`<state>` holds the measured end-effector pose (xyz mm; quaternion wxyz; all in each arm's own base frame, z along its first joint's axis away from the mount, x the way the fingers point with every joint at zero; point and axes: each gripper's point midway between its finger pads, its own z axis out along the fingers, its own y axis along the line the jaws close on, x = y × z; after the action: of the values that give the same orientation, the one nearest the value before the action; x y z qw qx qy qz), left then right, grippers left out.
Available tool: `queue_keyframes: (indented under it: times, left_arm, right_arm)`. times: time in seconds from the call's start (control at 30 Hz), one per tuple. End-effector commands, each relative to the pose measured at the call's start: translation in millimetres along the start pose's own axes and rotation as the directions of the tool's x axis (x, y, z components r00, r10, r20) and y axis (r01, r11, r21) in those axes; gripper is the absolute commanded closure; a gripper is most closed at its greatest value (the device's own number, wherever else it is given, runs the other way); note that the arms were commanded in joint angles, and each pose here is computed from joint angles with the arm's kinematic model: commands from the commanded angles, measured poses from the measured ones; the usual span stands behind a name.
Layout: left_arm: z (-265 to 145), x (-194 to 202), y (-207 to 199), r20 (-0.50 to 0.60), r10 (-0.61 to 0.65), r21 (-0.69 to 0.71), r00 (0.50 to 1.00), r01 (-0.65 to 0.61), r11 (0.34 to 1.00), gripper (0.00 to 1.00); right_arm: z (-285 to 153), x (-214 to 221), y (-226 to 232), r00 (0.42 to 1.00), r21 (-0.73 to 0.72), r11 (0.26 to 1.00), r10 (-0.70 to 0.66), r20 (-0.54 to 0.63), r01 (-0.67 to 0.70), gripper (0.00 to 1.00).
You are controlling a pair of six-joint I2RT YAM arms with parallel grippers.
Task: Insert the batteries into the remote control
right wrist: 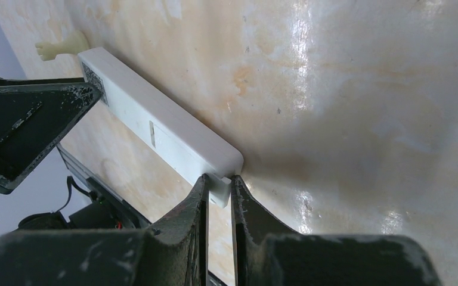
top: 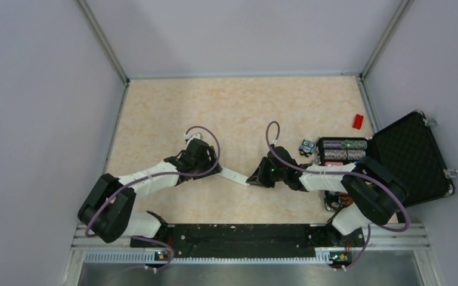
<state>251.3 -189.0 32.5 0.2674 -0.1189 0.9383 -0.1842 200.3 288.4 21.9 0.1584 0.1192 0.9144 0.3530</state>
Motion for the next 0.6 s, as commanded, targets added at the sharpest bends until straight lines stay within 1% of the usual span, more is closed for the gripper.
queue_keyframes:
  times: [0.0,0.33,0.5,0.57]
  left_arm:
    - [-1.0,-9.6,4.8,0.054,0.044,-0.021,0.998,-0.043,0.999,0.28]
    - [-3.0,-24.7,2.1,0.134,0.097,-0.007,0.986,-0.097,0.995,0.28]
    - [-0.3,-23.9,-8.7,0.162,0.121,0.064,0.979,-0.132,0.989,0.28]
    - [0.2,-21.2,-14.7,0.167,0.12,0.106,0.979,-0.139,0.985,0.28]
  right_arm:
    - [8.5,29.3,-55.2,0.995,0.19,0.982,0.011,-0.103,0.009,0.96]
    - [14.8,29.4,-61.9,0.994,0.236,0.972,0.016,-0.112,0.011,0.96]
    - [14.3,29.5,-63.8,0.995,0.279,0.96,0.032,-0.096,-0.004,0.96]
    - [12.5,30.2,-69.2,0.995,0.326,0.945,0.046,-0.089,-0.015,0.96]
